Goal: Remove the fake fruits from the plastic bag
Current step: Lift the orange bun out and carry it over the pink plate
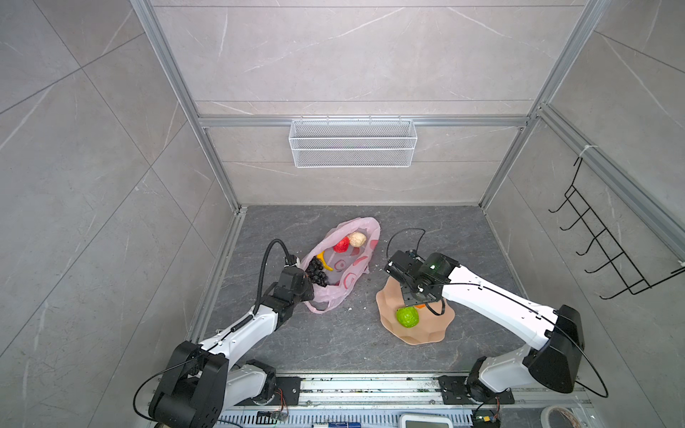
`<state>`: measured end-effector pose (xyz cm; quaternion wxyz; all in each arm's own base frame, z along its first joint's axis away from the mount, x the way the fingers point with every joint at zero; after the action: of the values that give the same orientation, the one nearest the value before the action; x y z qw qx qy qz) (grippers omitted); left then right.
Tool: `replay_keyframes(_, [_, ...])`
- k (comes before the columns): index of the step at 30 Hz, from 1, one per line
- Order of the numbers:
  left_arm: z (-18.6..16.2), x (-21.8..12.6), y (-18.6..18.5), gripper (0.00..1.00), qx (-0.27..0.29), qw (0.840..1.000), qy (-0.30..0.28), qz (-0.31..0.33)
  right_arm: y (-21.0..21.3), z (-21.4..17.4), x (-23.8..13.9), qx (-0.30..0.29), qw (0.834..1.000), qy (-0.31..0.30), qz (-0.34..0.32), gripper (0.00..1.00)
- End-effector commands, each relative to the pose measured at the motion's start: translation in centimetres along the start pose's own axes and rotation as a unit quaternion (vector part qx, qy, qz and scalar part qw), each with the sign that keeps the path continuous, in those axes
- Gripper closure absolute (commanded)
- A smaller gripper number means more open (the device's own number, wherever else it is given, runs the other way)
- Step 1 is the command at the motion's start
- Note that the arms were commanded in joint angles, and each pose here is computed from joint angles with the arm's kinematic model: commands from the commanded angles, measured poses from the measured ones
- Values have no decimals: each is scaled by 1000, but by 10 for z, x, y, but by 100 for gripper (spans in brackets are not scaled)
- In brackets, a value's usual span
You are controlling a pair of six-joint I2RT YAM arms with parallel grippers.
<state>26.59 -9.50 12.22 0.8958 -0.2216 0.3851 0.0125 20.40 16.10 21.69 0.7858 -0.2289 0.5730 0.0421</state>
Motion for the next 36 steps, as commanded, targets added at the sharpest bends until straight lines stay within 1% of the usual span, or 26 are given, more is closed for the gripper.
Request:
replay_keyframes(1, [4, 3, 0, 91, 9, 1000, -11, 0, -8, -24, 2, 5, 999, 38, -21, 54])
replay_keyframes(5, [3, 3, 1, 91, 9, 1000, -11, 0, -6, -39, 8, -9, 998, 63, -30, 54])
replay_keyframes(10, [3, 5, 0, 91, 9, 1000, -10, 0, -6, -51, 16, -30, 993, 86, -69, 54])
replay_keyframes(18, [3, 4, 2, 91, 8, 1000, -11, 3, 4, -52, 41, -51, 988, 109, -98, 54])
replay_keyframes(24, [3, 5, 2, 91, 8, 1000, -11, 4, 5, -54, 51, -68, 983, 117, -128, 53])
replay_keyframes(36, [3, 4, 2, 91, 9, 1000, -11, 5, 13, -54, 68, -107, 971, 137, -167, 51])
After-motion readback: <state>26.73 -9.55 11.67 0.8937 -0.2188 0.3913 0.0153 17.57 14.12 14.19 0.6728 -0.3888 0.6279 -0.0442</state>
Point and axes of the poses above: each gripper's point midway between its finger pads, its own x axis out along the fingers, its own y axis along the line the jaws close on, z = x × y, the point moved 6 cm from there along -x, back along the fingers, and after that the axes turned 15 degrees about -x, right-handed, at the moved point
